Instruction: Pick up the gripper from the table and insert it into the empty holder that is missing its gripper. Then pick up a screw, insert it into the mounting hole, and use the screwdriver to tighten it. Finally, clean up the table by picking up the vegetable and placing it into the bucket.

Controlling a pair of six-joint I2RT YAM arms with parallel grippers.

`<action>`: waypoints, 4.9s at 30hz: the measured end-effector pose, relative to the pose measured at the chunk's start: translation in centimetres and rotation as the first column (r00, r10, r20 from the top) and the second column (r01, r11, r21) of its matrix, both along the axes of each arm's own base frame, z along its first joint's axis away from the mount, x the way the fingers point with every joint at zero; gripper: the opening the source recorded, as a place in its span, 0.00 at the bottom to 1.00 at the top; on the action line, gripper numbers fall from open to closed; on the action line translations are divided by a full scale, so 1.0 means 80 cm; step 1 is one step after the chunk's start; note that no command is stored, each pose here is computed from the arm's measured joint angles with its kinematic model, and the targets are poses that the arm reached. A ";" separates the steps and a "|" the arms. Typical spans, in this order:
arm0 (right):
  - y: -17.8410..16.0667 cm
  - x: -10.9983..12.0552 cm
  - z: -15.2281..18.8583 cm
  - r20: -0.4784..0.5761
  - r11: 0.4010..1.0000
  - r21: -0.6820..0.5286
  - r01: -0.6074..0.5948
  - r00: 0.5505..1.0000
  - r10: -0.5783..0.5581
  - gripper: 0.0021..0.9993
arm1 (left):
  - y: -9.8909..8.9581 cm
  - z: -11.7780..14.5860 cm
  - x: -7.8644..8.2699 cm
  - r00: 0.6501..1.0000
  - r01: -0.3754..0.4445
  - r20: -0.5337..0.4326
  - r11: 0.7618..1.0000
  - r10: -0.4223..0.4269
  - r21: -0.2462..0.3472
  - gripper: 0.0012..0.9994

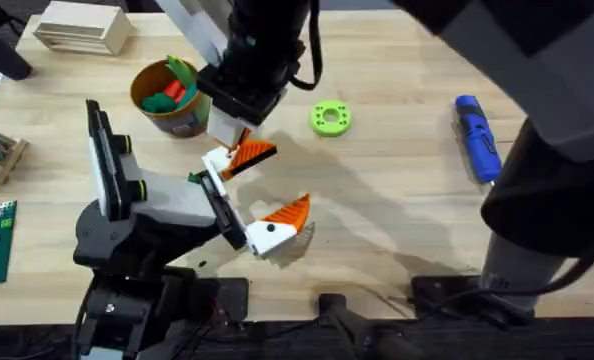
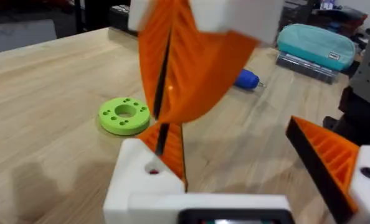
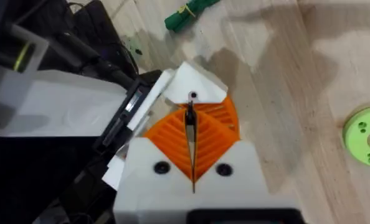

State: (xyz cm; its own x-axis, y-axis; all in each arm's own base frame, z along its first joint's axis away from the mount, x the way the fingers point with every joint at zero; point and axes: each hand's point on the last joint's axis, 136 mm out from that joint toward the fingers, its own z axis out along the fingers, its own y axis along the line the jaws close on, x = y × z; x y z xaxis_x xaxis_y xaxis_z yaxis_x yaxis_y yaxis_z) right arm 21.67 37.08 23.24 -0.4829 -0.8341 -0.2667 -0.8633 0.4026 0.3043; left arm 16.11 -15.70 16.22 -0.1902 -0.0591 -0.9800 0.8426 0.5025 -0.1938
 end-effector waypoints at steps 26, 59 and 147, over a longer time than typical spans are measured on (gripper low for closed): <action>0.008 -0.001 -0.023 -0.028 0.999 -0.035 -0.013 1.000 0.012 0.01 | 0.000 -0.001 0.000 1.000 0.000 -0.006 1.000 0.000 -0.001 0.99; 0.016 -0.001 -0.020 -0.028 1.000 0.001 -0.030 0.999 0.030 0.01 | 0.000 -0.001 0.000 1.000 0.000 -0.003 1.000 0.000 0.000 0.99; -0.216 -0.077 0.023 0.089 0.829 0.236 0.508 0.838 -0.539 0.96 | -0.001 -0.001 -0.001 1.000 0.004 -0.001 1.000 -0.004 0.002 0.65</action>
State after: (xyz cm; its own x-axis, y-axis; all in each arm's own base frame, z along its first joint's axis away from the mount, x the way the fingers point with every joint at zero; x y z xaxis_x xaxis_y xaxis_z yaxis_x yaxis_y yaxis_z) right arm 15.48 19.78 25.08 -0.7744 -0.3903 -0.4981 -0.5800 0.7523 0.3123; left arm 16.05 -15.74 16.13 -0.1913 -0.0564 -0.9799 0.8446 0.4992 -0.1936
